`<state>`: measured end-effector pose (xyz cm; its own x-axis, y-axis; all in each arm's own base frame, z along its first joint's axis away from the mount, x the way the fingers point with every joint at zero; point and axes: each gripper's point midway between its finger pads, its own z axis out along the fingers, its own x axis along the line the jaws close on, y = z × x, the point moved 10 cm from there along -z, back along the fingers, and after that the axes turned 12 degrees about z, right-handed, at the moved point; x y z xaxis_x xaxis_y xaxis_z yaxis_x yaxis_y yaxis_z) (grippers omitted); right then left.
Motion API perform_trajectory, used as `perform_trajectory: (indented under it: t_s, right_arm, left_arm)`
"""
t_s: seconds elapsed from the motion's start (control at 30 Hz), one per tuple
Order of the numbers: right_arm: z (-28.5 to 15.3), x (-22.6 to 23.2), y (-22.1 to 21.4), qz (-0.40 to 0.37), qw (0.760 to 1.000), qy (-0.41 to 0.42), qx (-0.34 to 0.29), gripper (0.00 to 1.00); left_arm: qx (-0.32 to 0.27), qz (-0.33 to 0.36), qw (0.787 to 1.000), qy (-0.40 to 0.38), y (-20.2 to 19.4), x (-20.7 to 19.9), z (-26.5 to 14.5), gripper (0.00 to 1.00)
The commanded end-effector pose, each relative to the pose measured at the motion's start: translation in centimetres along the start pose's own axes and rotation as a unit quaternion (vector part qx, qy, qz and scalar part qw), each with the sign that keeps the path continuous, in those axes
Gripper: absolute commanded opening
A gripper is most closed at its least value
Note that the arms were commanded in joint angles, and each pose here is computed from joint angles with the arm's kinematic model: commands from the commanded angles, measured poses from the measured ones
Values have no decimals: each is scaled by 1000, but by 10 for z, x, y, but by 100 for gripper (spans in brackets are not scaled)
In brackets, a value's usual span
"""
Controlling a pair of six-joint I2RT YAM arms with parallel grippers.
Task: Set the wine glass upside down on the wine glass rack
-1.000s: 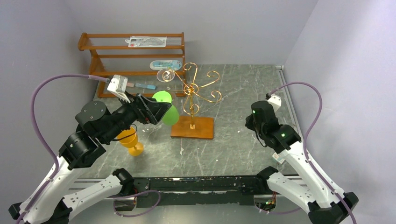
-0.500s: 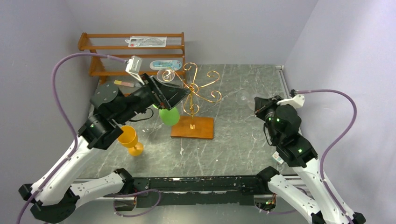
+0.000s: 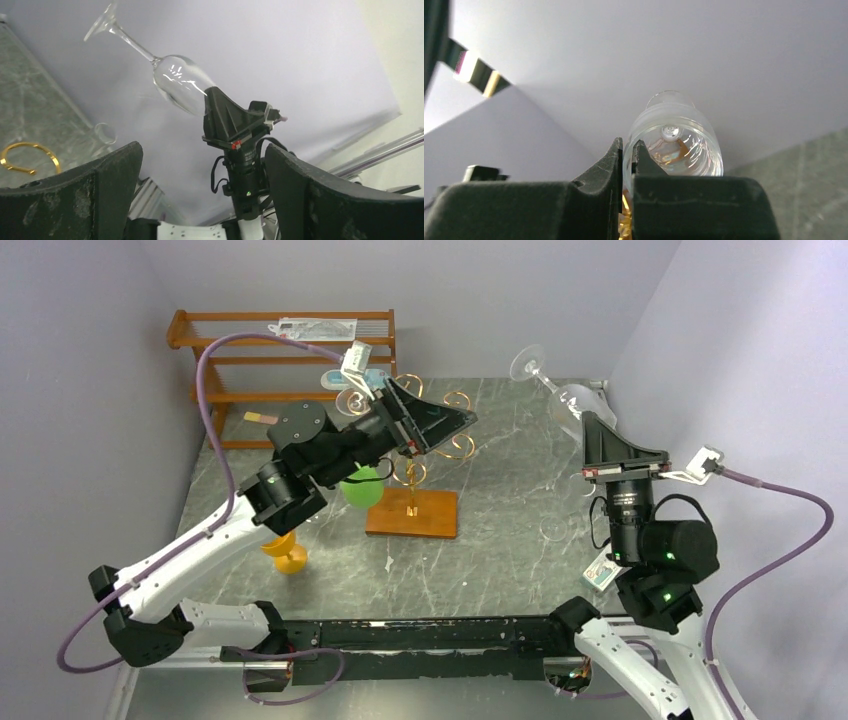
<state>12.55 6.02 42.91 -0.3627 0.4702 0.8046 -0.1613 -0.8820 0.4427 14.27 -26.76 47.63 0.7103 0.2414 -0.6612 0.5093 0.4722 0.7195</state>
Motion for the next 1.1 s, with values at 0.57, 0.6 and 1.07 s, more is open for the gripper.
perform_trajectory:
  t_s: [0.57, 0.6, 1.07]
  right_arm:
    - [-23, 67, 15, 78, 952, 290, 60, 0]
    - [-23, 69, 15, 78, 949, 297, 65, 0]
    - [-28, 65, 4, 78, 938, 324, 97, 0]
  left_arm:
    - [-156, -81, 984, -15, -3, -43, 66, 76]
    - [-161, -85, 983, -9, -4, -42, 68, 75]
    - [-227, -127, 965, 21, -8, -32, 61, 54]
